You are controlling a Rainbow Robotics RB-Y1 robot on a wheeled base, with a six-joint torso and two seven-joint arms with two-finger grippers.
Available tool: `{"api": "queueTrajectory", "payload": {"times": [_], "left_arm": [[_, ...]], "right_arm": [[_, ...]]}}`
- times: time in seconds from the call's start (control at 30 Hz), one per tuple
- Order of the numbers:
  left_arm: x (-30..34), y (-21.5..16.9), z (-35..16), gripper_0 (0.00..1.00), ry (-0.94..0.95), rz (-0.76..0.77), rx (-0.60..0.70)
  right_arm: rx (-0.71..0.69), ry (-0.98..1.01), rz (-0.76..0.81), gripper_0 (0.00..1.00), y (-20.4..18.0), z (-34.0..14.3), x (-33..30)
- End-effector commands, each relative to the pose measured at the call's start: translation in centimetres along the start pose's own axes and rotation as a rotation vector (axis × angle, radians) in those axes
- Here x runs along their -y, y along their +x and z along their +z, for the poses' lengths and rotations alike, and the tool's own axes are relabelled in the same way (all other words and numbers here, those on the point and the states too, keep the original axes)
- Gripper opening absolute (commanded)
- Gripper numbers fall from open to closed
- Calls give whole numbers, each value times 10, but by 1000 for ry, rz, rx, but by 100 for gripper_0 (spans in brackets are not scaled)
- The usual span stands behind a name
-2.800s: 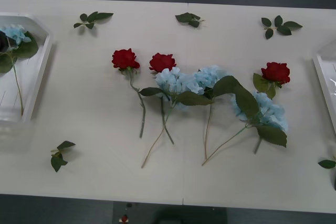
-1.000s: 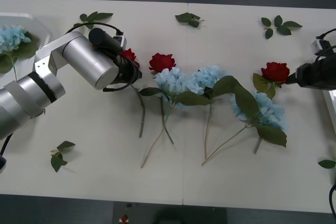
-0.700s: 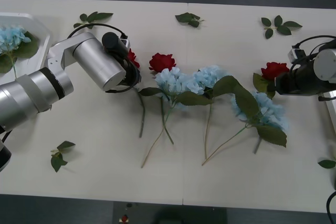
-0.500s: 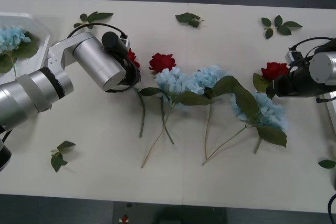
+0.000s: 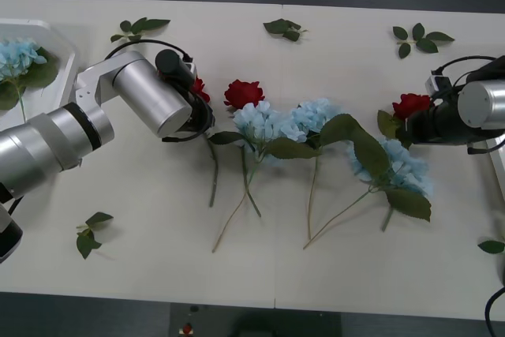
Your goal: Put the red flowers into the right box and the blue flowers into the left box
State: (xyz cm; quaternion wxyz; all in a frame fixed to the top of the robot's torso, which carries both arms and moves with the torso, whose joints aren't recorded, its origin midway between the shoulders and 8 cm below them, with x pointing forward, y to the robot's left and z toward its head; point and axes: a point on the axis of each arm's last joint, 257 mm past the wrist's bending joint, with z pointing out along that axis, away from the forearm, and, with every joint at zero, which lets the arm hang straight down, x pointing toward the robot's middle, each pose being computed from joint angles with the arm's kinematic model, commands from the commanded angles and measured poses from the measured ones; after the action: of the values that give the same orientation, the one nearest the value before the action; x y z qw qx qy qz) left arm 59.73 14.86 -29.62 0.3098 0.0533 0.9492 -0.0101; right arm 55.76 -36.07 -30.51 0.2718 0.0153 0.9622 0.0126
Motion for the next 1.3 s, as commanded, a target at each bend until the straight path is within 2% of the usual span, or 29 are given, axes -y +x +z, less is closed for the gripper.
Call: {"api": "queueTrajectory", "payload": {"times": [0.03,0.1,0.13,0.2,0.27,0.3,0.33,0.43,0.57,0.63,0.77,0.97,1.3], "left_arm": [[17,-12,-6,100,29,-32,16],[18,-12,-6,100,30,-34,15],[18,-12,-6,100,30,-37,16],[18,-11,-6,100,31,-38,14],[18,-11,-6,99,32,-42,13],[19,-10,-6,97,35,-47,10],[19,-9,-6,94,36,-50,7],[20,-6,-5,83,36,-49,2],[20,-4,-4,52,36,-56,1],[22,-3,-3,46,38,-62,-1],[21,-3,-3,39,37,-73,-2],[21,-1,-3,36,38,-87,-6],[19,4,0,13,28,-101,-13]], "right_arm": [[23,-1,-8,93,-8,0,-14],[23,6,-9,93,-7,0,-13],[22,9,-10,88,-7,0,-12],[22,14,-11,67,-7,1,-11],[22,20,-13,17,-6,1,-10],[21,23,-14,7,-6,1,-10],[21,24,-14,1,-6,1,-10],[21,23,-8,0,-6,1,-10],[19,18,-1,0,-5,1,-11],[22,20,-1,0,-7,1,-11],[43,30,-7,0,-16,-7,-5],[59,80,-42,0,-38,-49,14],[112,165,-15,0,-75,-143,68]]}}
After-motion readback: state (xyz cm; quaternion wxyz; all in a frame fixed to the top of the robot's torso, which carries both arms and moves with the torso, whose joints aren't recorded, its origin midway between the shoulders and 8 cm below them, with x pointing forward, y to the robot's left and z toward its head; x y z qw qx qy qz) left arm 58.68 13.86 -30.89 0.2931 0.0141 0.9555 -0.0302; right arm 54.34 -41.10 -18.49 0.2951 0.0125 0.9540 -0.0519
